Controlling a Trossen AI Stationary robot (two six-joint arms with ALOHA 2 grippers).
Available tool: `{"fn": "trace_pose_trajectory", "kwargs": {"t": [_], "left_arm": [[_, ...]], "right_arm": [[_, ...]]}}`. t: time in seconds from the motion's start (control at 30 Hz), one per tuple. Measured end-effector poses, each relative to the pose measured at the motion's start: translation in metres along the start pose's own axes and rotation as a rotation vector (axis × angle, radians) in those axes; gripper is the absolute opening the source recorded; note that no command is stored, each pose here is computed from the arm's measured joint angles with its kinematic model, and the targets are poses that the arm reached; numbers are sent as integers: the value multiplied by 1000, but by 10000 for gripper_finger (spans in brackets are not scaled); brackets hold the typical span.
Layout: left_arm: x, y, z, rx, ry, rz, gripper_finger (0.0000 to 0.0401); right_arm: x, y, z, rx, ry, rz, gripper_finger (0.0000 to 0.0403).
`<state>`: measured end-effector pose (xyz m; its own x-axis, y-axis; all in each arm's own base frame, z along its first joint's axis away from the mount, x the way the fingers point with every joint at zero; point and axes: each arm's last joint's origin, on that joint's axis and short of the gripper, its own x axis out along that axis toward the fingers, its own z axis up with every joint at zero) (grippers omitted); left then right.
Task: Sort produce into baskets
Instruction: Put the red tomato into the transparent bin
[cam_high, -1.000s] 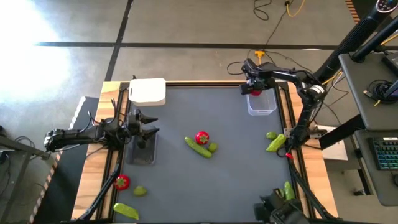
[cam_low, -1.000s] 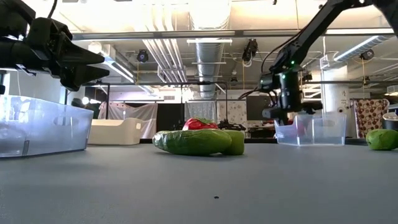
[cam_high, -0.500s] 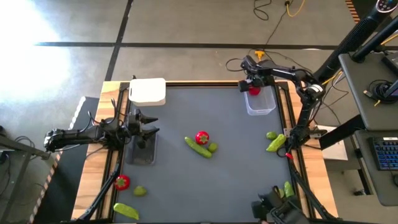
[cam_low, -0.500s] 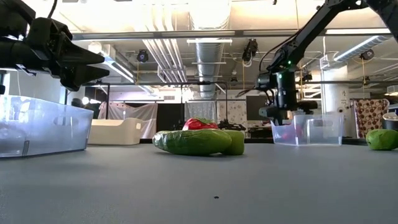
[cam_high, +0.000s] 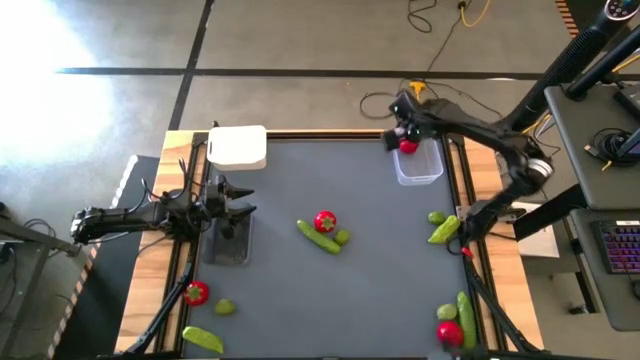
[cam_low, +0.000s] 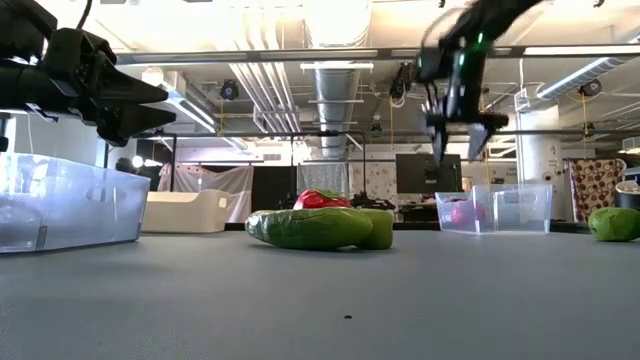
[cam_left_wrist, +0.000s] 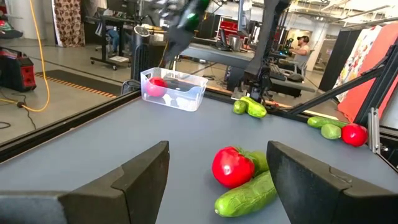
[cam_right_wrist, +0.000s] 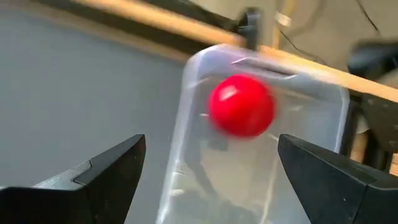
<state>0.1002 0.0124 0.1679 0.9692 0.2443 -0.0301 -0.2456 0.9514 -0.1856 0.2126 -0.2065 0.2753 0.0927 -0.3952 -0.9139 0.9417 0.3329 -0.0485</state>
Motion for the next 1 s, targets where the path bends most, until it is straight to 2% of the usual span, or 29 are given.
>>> {"fn": "trace_pose_trajectory", "kwargs": {"t": [0.13, 0.3, 0.57, 0.8, 1.0], "left_arm": [[0, 0, 0, 0, 0, 0, 253], [0, 0, 0, 0, 0, 0, 253], [0, 0, 0, 0, 0, 0, 253], [0, 0, 0, 0, 0, 0, 253], [0, 0, 0, 0, 0, 0, 253]], "right_arm": [[-43, 35, -39, -67, 1, 114, 359], [-84, 73, -100, -111, 62, 243, 359], [-128, 107, -198, -135, 187, 342, 359], [-142, 116, -271, -126, 363, 324, 359], [-149, 116, -330, -152, 635, 209, 359]]}}
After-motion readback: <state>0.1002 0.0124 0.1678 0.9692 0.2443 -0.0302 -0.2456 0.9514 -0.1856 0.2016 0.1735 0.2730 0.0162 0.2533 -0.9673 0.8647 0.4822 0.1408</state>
